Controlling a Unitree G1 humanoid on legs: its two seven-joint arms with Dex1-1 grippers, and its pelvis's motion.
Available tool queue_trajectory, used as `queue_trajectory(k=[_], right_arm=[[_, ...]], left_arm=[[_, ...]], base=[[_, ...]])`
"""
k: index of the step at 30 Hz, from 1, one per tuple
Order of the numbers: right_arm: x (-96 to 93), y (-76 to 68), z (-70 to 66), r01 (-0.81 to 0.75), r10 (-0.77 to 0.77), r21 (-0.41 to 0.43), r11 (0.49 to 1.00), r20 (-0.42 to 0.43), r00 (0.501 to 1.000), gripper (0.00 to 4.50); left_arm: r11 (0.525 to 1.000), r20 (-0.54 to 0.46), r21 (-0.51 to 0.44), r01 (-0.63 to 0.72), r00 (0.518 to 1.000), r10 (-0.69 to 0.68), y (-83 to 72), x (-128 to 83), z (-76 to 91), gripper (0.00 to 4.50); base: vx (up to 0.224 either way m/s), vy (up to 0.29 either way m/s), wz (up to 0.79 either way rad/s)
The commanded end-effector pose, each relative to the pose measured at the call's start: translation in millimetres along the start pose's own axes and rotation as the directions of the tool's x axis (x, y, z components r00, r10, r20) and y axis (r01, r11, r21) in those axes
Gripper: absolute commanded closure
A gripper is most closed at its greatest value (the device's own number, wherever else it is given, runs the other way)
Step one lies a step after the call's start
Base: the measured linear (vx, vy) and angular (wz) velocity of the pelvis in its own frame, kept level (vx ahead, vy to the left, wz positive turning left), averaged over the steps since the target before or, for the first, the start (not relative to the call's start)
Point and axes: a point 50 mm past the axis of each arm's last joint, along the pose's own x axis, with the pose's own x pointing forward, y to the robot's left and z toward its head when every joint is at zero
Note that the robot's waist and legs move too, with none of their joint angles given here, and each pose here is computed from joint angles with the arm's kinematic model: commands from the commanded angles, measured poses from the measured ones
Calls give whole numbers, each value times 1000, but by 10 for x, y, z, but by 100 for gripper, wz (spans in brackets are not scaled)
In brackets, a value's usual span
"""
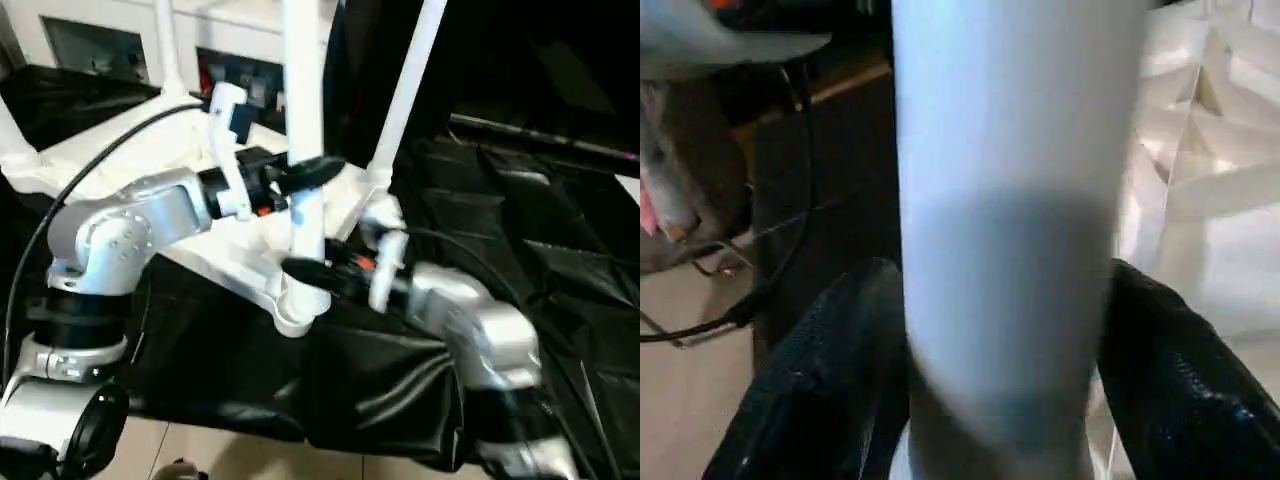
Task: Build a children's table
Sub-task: Pick table leg
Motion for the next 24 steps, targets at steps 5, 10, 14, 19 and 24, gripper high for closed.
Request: queue_trajectory(k=[5, 10, 14, 19, 24], right_arm=[[42, -56, -9, 47, -47, 6, 999, 11, 999, 212], [34, -21, -31, 12, -12, 5, 1000, -7, 1000, 252], [15, -14, -54, -3, 3, 9, 1000, -21, 1000, 260], [-6, 14, -76, -51, 51, 12, 999, -28, 998, 262], [-78, 74, -9, -155, 155, 23, 988, 10, 988, 262]], left_arm=[[996, -2, 89, 3, 1000, -3, -45, 12, 70, 265], [996, 0, 93, -8, 1000, 8, -31, 4, 63, 265], [996, 7, 92, -15, 1000, 14, -22, 6, 66, 265], [996, 17, 90, 15, 1000, -16, -47, -3, 81, 265], [980, 81, -43, 196, 978, -192, -99, -114, 87, 193]], base=[[0, 0, 0], [0, 0, 0], [0, 0, 0], [0, 0, 0], [0, 0, 0]])
